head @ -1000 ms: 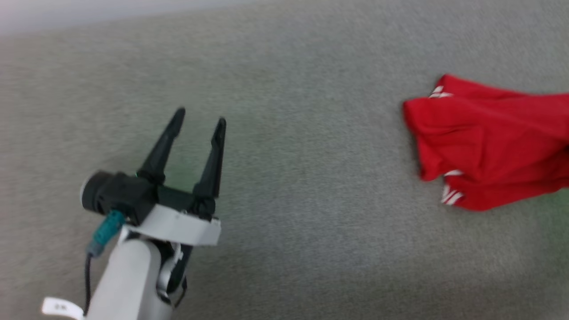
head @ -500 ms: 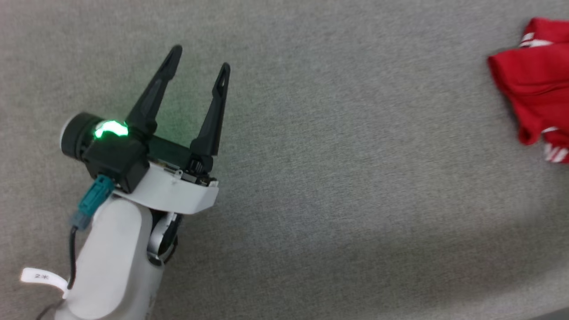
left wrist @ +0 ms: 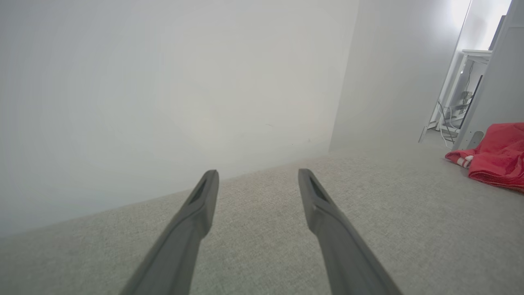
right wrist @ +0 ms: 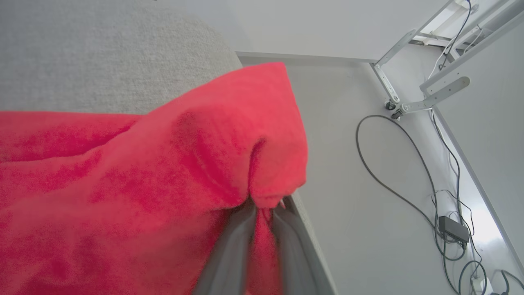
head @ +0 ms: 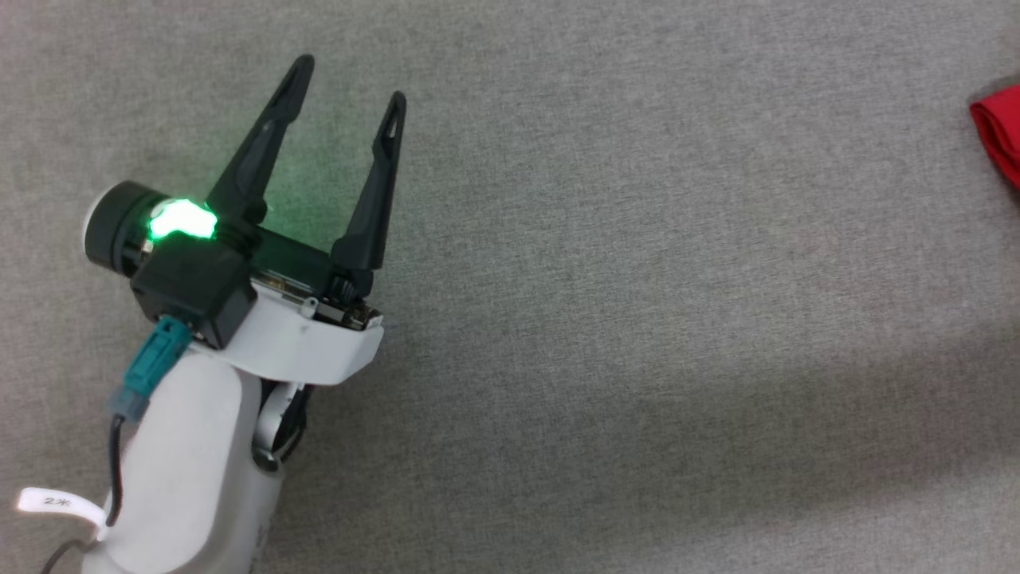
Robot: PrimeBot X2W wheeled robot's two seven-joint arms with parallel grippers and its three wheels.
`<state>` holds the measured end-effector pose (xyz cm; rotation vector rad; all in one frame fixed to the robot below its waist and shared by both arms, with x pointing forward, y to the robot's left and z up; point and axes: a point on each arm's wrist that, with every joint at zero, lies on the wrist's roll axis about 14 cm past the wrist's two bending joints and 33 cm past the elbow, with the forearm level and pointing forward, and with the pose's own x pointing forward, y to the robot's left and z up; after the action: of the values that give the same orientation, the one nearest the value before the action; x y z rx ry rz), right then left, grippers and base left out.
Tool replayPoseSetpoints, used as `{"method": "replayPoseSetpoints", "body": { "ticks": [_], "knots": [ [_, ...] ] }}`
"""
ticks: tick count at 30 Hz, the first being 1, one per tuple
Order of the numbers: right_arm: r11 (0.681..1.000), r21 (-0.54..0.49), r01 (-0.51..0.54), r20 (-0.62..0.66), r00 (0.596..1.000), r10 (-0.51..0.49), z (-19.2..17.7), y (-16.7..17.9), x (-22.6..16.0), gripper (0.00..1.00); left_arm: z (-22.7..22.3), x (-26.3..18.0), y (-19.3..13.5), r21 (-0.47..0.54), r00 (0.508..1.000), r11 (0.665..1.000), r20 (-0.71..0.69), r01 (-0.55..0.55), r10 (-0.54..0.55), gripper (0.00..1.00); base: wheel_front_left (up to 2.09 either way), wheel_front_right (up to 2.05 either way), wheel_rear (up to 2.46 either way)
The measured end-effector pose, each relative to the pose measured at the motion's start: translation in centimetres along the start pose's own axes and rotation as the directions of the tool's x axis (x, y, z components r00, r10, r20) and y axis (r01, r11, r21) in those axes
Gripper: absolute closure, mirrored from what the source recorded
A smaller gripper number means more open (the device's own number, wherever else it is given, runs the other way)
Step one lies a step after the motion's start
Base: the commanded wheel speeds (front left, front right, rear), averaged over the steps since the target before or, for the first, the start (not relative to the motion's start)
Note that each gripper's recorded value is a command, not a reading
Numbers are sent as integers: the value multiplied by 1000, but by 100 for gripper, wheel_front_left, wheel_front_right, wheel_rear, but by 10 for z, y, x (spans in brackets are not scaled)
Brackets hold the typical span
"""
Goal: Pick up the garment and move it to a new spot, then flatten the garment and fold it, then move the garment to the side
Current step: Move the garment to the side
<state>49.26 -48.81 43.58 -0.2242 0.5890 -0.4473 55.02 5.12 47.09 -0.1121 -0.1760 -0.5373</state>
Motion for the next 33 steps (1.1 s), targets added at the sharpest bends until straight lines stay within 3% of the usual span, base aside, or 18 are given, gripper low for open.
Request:
{"method": "replayPoseSetpoints", "body": {
  "ticks": [8,9,10,11,22,33],
  "knots": [
    [1000,18,22,-11,1000,-21,-14,0,3,100,-1,-3,3,11,1000,1000,-10,-8,8,0,0,0,0],
    [999,21,24,-7,1000,-24,-14,-1,2,91,-1,-3,4,12,1000,1000,-10,-9,9,0,0,0,0],
    [999,22,25,-6,1000,-25,-15,-1,1,53,0,-4,3,12,1000,1000,-12,-9,9,0,0,0,0],
    [999,24,25,-5,1000,-25,-15,0,0,0,0,-4,3,12,1000,1000,-14,-9,9,0,0,0,0],
    [1000,-4,0,88,996,0,3,-5,-23,0,19,-17,-11,2,1000,1000,-14,-15,15,0,0,0,0],
    [977,-14,-211,274,939,207,26,58,-67,0,29,-74,-3,-2,985,989,-87,-149,148,0,0,0,0]
  ]
}}
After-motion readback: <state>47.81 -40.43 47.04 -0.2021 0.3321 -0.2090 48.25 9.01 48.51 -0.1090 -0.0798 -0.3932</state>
